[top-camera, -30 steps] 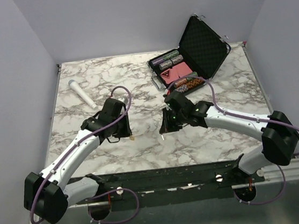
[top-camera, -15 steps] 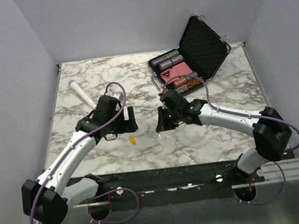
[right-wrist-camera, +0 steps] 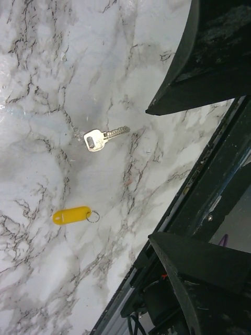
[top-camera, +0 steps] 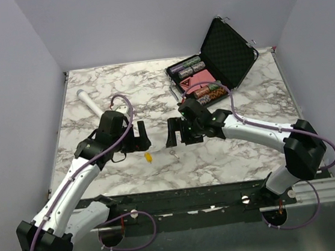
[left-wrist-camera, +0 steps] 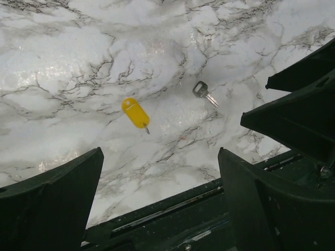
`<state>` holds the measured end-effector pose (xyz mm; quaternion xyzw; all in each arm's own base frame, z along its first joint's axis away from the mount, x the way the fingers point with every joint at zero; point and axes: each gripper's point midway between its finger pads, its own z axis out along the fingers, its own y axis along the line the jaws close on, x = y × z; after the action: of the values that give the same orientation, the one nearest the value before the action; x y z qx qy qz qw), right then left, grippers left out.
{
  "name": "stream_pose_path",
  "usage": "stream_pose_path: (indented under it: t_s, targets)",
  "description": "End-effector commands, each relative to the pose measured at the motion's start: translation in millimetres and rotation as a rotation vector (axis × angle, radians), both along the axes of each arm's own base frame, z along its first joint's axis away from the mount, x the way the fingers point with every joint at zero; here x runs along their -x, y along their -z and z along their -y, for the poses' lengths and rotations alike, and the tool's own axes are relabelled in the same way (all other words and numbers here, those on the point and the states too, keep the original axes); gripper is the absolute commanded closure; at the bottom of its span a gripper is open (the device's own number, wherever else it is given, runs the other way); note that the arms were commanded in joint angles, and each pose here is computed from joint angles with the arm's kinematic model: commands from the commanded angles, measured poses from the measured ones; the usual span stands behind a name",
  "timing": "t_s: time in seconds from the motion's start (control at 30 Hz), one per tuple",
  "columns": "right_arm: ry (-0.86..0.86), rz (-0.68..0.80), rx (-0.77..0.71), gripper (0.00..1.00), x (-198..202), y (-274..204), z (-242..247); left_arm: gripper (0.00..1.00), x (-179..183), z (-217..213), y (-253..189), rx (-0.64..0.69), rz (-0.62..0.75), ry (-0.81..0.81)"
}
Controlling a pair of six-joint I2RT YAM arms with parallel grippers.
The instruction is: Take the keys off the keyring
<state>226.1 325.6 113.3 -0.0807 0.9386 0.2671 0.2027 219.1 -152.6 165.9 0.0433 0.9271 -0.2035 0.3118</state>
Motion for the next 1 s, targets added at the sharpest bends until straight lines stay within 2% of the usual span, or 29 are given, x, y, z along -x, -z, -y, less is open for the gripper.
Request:
stream_pose_path:
  t_s: [0.0,0.17,0.3,0.47,0.73,0.9,0.97]
  targets:
    - [-0.006,0.071,-0.038,0.00,-4,-33,0,0.01,10,-9,-23,0.008,0.062,0.015]
    - [0.066,0.195,-0.040,0.00,-21,-80,11,0.01,21,-15,-34,0.030,0.126,0.023]
    - [0.154,0.314,-0.105,0.00,-34,-130,21,0.01,28,-22,-41,0.034,0.178,0.015]
    - [0.219,0.415,-0.201,0.00,-33,-170,36,0.01,39,-33,-52,0.043,0.262,0.007]
    - [0.256,0.443,-0.242,0.00,-24,-185,53,0.01,50,-40,-78,0.092,0.406,0.017]
    - [0.217,0.413,-0.202,0.00,-20,-185,51,0.01,53,-48,-84,0.115,0.494,-0.014]
    - [0.192,0.414,-0.229,0.00,-16,-188,47,0.01,55,-51,-85,0.126,0.530,-0.031]
